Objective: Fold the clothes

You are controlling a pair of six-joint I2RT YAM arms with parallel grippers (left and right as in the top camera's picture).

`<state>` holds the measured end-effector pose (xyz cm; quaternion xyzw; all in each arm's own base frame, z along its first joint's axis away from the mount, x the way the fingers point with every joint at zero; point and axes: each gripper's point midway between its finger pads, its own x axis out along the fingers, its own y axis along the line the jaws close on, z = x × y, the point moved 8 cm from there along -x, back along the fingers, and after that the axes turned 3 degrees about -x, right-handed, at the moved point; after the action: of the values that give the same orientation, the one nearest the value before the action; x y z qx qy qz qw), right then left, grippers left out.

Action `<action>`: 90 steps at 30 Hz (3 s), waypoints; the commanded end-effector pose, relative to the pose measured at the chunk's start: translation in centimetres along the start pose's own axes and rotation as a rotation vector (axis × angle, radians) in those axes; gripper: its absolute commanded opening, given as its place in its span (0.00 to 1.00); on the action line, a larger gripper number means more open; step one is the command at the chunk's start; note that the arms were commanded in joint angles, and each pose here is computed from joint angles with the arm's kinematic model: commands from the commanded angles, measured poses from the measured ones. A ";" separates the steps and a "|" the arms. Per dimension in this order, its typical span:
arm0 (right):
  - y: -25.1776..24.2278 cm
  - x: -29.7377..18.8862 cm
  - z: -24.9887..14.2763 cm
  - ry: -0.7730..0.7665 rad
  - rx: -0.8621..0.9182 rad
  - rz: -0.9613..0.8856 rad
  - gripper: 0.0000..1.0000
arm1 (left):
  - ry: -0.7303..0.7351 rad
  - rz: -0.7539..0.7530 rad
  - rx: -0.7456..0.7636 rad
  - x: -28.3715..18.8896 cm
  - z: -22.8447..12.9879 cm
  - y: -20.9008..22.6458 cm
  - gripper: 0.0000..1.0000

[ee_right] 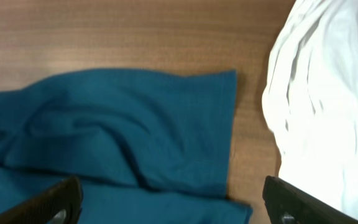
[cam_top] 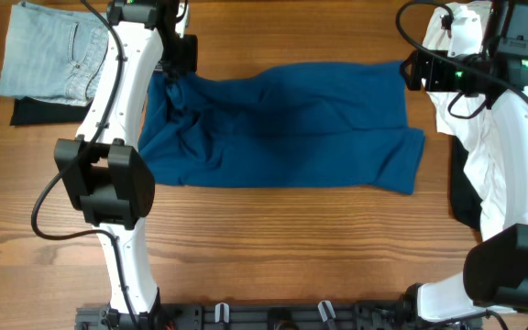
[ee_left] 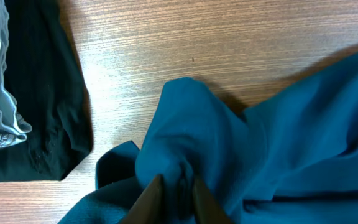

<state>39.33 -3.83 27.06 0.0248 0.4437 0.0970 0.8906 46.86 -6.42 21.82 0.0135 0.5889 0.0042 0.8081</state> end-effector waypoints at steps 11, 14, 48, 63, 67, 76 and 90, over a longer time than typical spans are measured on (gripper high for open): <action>-0.5 3.9 -0.4 0.045 0.038 0.057 0.93 | 0.356 -0.177 -0.008 -0.3 -5.6 -1.6 0.50; -0.5 3.9 -0.3 0.042 0.036 0.056 0.93 | 0.489 -0.172 0.003 1.9 -8.4 -2.4 0.50; -0.6 3.9 0.0 0.023 0.030 0.057 0.96 | 0.429 0.215 -0.324 3.8 -13.2 2.1 0.34; -0.6 3.9 0.0 0.021 0.030 0.057 0.96 | 0.058 0.603 -0.399 4.6 -8.4 15.5 0.08; -0.6 3.9 0.0 0.021 0.030 0.056 0.96 | -0.052 0.592 -0.405 4.3 -6.3 15.6 1.00; -0.6 3.9 0.0 0.021 0.029 0.056 0.96 | -0.105 -0.041 -0.351 -1.5 -1.8 8.8 1.00; -0.6 3.9 0.1 0.019 0.029 0.056 0.96 | 0.192 -0.018 -0.359 7.4 -4.7 8.5 0.84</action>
<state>41.45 -3.92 24.40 0.0417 0.4502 0.1063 0.8856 44.48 2.46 14.97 -0.1360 0.6432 0.1113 0.7453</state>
